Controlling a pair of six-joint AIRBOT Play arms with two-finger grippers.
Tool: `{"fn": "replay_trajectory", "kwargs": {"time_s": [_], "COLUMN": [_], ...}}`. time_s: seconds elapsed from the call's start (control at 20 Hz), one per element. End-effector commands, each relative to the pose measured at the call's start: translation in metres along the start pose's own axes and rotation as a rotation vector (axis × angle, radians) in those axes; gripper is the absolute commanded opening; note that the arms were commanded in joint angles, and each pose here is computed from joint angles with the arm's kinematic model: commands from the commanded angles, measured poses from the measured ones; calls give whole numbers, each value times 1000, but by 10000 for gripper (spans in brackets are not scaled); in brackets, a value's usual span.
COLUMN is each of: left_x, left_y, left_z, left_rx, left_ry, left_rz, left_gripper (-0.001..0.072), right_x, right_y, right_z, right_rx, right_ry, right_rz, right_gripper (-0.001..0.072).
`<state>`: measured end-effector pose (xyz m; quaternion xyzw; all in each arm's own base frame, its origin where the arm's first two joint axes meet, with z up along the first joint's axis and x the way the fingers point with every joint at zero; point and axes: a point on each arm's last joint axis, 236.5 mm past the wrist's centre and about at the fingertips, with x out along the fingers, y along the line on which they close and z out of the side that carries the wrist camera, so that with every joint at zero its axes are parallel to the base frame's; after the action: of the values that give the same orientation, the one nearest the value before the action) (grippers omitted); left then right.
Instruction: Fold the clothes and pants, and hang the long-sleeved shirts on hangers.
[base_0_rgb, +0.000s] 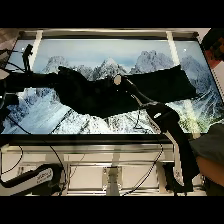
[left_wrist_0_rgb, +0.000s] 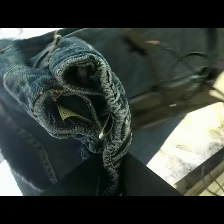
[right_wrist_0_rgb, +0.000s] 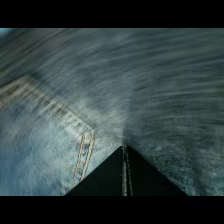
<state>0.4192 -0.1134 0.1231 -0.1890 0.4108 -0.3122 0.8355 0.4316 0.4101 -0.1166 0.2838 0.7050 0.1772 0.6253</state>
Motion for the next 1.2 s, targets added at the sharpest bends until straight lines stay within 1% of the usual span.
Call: {"fn": "replay_trajectory", "kwargs": {"time_s": [0.0,0.1,0.2,0.3,0.45,0.65,0.75,0.95,1.05,1.15], "left_x": [15,22,24,27,46,115,156,227,255,277], "left_y": [-29,-34,-34,-36,-48,-87,-116,-172,-188,-199], "left_z": [11,8,5,8,16,13,11,1,-1,5], "left_rx": [48,30,13,9,-11,-42,-58,-83,-100,-142], "left_ry": [-31,-18,-6,-17,-49,-39,-35,-18,-25,-87], "left_rz": [-16,-16,-8,-7,-9,-53,-84,-153,-178,-199], "left_gripper": [21,21,21,21,20,20,20,20,21,24], "right_x": [3,-13,-58,-133,-252,-350,-376,-390,-392,-391], "right_y": [-14,-8,-2,-9,-36,-59,-75,-94,-96,-98], "right_z": [10,18,45,76,105,110,104,99,99,97], "right_rx": [85,64,-26,-118,-172,-164,-154,-149,-150,-162], "right_ry": [-43,-78,-216,-395,-609,-713,-712,-683,-679,-667], "right_rz": [-53,-48,-98,-212,-383,-416,-444,-486,-487,-496], "right_gripper": [14,13,13,13,14,15,15,15,15,16]}}
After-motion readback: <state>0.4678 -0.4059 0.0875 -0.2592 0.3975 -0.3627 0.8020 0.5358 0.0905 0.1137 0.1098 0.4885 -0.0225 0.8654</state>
